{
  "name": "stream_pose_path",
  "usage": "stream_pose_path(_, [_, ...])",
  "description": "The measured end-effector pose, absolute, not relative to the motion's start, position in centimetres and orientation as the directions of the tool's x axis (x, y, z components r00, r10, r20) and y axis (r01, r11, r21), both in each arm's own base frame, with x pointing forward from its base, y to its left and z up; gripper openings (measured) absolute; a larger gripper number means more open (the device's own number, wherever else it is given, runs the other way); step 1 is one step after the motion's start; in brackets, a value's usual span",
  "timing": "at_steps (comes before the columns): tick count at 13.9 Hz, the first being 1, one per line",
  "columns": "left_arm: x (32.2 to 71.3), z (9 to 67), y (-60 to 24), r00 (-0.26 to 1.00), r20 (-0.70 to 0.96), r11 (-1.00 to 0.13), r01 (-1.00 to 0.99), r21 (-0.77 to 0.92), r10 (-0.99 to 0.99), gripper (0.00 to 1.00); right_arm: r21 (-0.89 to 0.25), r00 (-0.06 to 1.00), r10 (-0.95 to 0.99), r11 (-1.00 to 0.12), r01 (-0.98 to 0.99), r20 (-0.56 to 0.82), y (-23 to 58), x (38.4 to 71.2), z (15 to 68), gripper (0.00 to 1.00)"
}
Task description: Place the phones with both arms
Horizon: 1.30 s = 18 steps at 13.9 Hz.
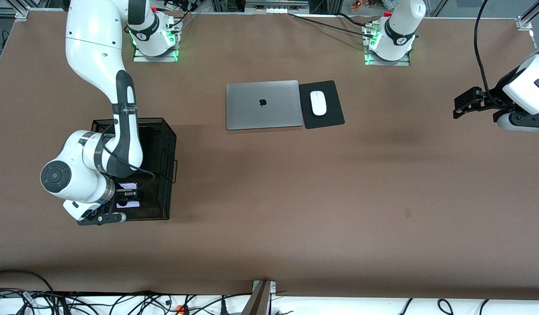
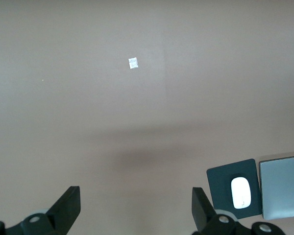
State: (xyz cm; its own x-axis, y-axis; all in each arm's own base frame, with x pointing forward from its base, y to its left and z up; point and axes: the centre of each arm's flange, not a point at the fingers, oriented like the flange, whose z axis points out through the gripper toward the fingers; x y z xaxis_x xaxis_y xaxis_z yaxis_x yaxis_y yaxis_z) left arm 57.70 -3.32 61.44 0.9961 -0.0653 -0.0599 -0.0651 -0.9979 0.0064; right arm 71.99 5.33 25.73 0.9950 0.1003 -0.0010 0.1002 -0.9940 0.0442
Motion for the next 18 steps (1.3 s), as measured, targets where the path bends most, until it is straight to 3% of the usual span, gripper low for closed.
stream_pose_path(2, [57.6,61.4,-3.2,0.996,-0.066,-0.998,-0.067,0.007,-0.067,1.0,0.044,0.995,0.1,-0.994,0.1,-0.001,5.3,72.0,25.7,0.88])
stream_pose_path(4, [57.6,61.3,-3.2,0.995,-0.072,-0.998,-0.067,0.007,-0.067,1.0,0.043,0.995,0.1,-0.994,0.1,0.003,5.3,72.1,25.9,1.0])
stream_pose_path(7, [57.6,61.3,-3.1,0.995,-0.073,-0.998,-0.066,0.007,-0.067,1.0,0.03,0.995,0.098,-0.995,0.099,-0.025,5.2,72.0,27.5,1.0])
stream_pose_path(12, [57.5,61.1,-3.1,0.994,-0.084,-0.998,-0.066,0.007,-0.066,1.0,-0.046,0.989,0.074,-0.997,0.069,-0.131,2.9,70.4,39.4,1.0])
stream_pose_path(16, [57.5,61.0,-3.0,0.994,-0.088,-0.998,-0.065,0.007,-0.065,1.0,-0.154,0.986,0.027,-0.988,0.001,-0.166,2.4,66.7,48.8,1.0])
stream_pose_path(18, [57.5,61.0,-3.0,0.994,-0.088,-0.998,-0.065,0.007,-0.065,1.0,-0.148,0.982,0.001,-0.989,-0.027,-0.187,3.0,65.2,51.3,1.0])
